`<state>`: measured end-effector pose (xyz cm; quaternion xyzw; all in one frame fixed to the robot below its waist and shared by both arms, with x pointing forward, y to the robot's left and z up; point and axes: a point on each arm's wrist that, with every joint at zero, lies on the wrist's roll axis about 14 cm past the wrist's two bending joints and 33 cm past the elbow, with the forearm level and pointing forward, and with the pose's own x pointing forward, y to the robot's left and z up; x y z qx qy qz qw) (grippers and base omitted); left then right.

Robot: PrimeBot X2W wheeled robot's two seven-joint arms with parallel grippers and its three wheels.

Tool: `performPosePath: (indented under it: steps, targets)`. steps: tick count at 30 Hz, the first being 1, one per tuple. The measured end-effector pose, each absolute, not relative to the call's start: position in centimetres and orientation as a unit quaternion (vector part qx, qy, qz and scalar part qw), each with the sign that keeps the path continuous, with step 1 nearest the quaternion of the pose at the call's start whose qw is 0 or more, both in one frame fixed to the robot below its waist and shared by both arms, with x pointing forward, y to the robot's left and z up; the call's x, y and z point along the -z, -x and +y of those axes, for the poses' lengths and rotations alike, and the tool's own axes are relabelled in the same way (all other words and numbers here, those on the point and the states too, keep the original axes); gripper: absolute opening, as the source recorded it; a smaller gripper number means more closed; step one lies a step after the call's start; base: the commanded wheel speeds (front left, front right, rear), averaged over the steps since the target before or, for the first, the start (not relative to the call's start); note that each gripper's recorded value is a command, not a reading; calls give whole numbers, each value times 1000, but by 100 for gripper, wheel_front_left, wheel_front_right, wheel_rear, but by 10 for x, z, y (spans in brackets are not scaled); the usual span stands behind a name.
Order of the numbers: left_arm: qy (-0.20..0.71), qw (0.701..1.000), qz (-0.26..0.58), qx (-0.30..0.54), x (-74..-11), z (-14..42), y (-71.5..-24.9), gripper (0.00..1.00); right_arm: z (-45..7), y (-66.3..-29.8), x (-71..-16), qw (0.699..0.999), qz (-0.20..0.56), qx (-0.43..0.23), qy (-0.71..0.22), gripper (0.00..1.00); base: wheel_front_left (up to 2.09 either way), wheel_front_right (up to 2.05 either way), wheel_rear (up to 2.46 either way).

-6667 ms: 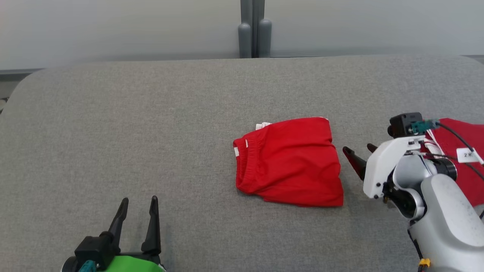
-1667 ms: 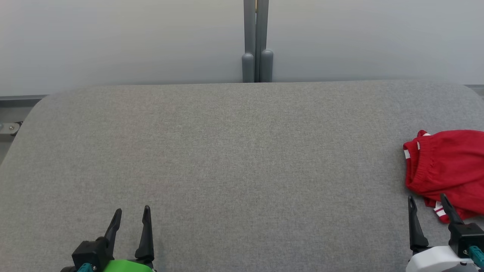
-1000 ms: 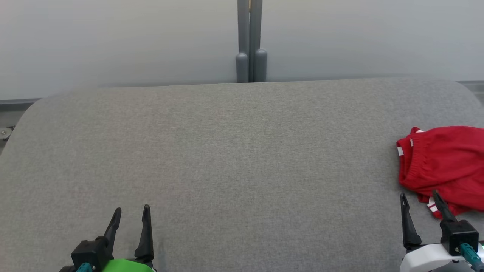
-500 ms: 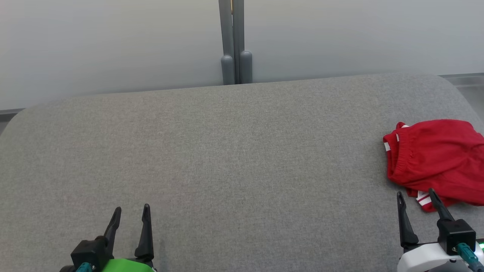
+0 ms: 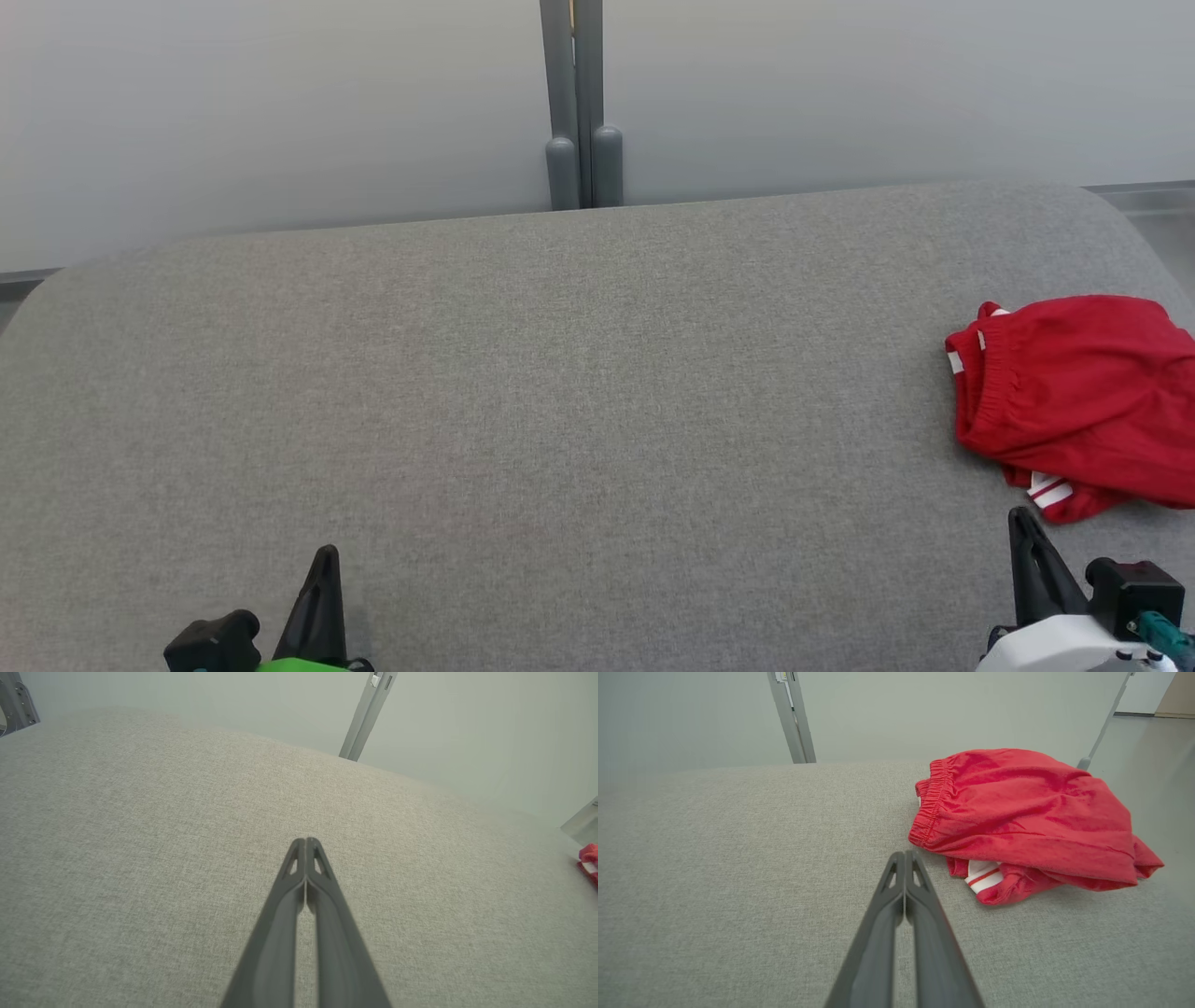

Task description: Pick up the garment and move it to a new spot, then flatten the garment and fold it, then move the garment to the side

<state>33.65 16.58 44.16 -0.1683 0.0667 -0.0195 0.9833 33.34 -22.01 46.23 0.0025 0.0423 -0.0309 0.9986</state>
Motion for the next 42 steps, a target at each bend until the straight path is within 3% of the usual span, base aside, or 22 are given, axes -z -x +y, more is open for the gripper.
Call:
performPosePath:
  steps: [18, 42]
  targets:
    - [305, 950, 66, -20, -448, 180, -347, 0, -221, -345, -470, 981, 29, 55, -184, 0, 0, 0, 0]
    - [447, 892, 51, -38, -462, 189, -362, 0, -218, -360, -477, 926, 21, 61, -372, 0, 0, 0, 0]
